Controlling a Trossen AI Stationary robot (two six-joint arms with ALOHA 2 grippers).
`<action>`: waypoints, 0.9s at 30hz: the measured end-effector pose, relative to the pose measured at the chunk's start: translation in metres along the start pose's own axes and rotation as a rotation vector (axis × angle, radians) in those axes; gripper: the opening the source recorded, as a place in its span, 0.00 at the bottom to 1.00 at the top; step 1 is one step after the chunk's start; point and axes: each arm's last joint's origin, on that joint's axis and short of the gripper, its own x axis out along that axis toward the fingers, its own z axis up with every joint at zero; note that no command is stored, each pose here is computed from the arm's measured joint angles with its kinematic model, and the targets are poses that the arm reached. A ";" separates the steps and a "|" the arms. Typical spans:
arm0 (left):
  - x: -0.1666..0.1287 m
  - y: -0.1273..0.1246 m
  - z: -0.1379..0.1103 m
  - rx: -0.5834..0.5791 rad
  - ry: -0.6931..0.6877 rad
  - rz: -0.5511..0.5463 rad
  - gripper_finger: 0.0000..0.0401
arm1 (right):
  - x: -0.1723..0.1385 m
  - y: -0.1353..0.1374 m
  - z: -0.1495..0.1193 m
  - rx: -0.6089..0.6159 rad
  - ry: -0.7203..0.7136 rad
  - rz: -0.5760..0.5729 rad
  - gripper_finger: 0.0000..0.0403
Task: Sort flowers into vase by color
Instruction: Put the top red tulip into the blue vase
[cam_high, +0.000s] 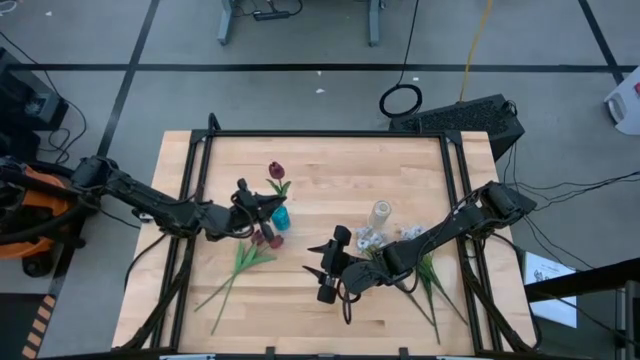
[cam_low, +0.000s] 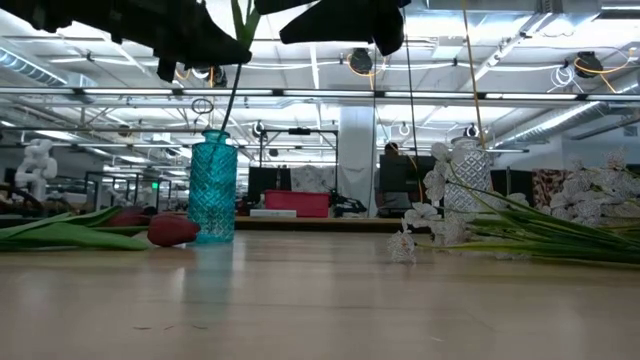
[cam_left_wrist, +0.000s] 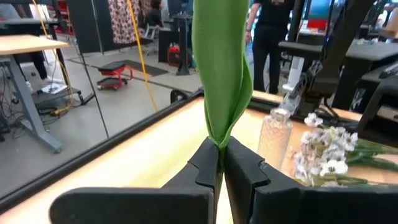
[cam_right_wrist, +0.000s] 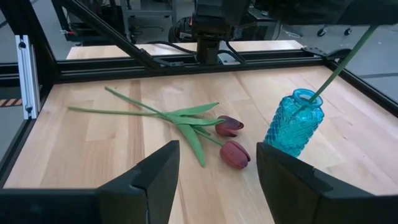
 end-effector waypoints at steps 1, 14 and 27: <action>0.000 0.000 -0.001 -0.004 0.004 0.001 0.04 | 0.000 0.000 0.000 0.002 0.004 -0.001 0.50; 0.000 0.001 -0.006 -0.012 0.046 0.013 0.04 | 0.000 0.000 -0.001 0.001 0.008 -0.002 0.50; 0.000 0.002 -0.011 0.023 0.085 0.015 0.04 | 0.000 0.000 -0.001 0.002 0.007 -0.002 0.50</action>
